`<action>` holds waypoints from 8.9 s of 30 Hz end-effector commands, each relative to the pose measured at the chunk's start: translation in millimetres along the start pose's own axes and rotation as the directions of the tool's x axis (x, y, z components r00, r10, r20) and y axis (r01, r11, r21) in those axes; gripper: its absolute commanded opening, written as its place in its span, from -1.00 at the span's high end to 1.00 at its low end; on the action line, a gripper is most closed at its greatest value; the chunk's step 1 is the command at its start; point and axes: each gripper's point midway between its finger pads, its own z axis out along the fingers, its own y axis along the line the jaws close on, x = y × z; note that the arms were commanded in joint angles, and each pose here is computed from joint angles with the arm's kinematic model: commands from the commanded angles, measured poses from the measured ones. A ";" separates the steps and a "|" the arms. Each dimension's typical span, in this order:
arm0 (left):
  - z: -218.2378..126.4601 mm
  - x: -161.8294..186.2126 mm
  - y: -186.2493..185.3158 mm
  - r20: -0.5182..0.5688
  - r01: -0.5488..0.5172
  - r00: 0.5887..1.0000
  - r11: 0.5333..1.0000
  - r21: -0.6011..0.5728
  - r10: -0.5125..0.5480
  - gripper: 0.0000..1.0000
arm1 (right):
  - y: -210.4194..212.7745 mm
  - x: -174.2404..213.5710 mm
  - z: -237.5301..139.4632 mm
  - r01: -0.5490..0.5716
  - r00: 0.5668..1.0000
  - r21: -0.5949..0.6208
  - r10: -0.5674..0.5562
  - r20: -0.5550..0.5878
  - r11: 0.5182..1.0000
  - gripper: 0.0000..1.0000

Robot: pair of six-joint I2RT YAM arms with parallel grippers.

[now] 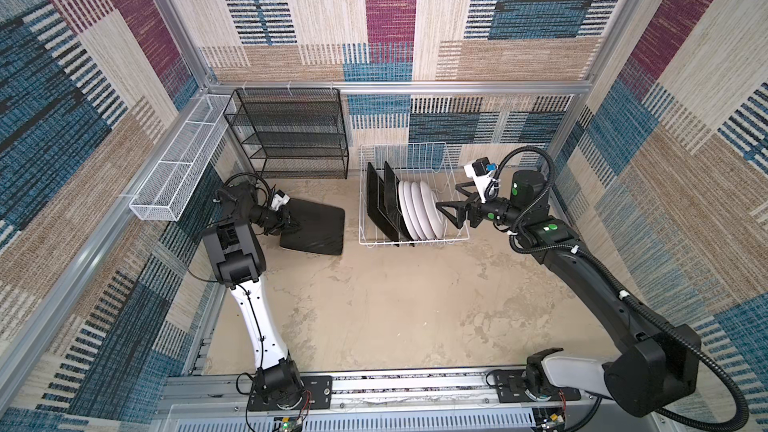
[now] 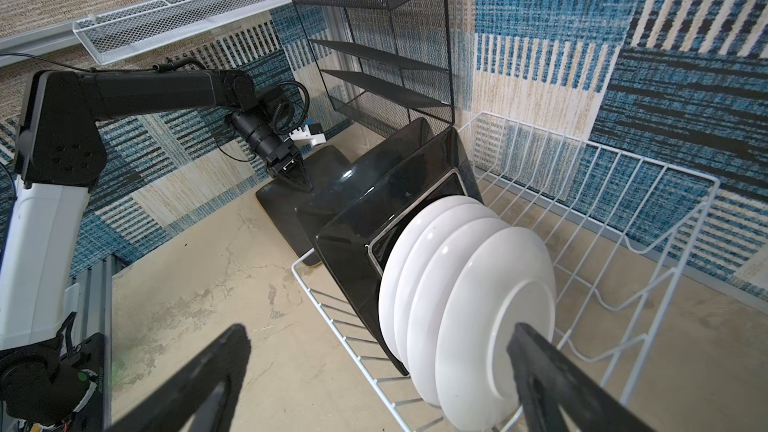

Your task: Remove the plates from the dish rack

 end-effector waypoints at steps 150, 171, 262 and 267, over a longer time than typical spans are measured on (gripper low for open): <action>76.1 29.5 -288.4 0.095 -0.285 0.938 0.899 -0.331 0.332 0.31 | -3.2 0.0 -8.3 -0.119 0.991 0.047 0.117 0.059 0.992 -0.99; 76.4 31.2 -282.6 0.116 -0.204 0.960 0.917 -0.343 0.257 1.00 | -5.8 2.9 -5.1 -0.126 0.991 0.048 0.124 0.052 0.991 -0.99; -166.8 88.9 -444.7 0.469 -0.667 -0.127 0.275 -0.693 0.874 1.00 | -5.5 -75.8 13.6 -0.535 0.840 -0.146 0.543 0.020 0.832 -0.99; -145.0 98.4 -448.0 0.310 -0.626 -0.254 0.089 -0.775 0.916 1.00 | -15.0 -91.0 10.5 -0.571 0.813 -0.166 0.582 0.025 0.804 -0.99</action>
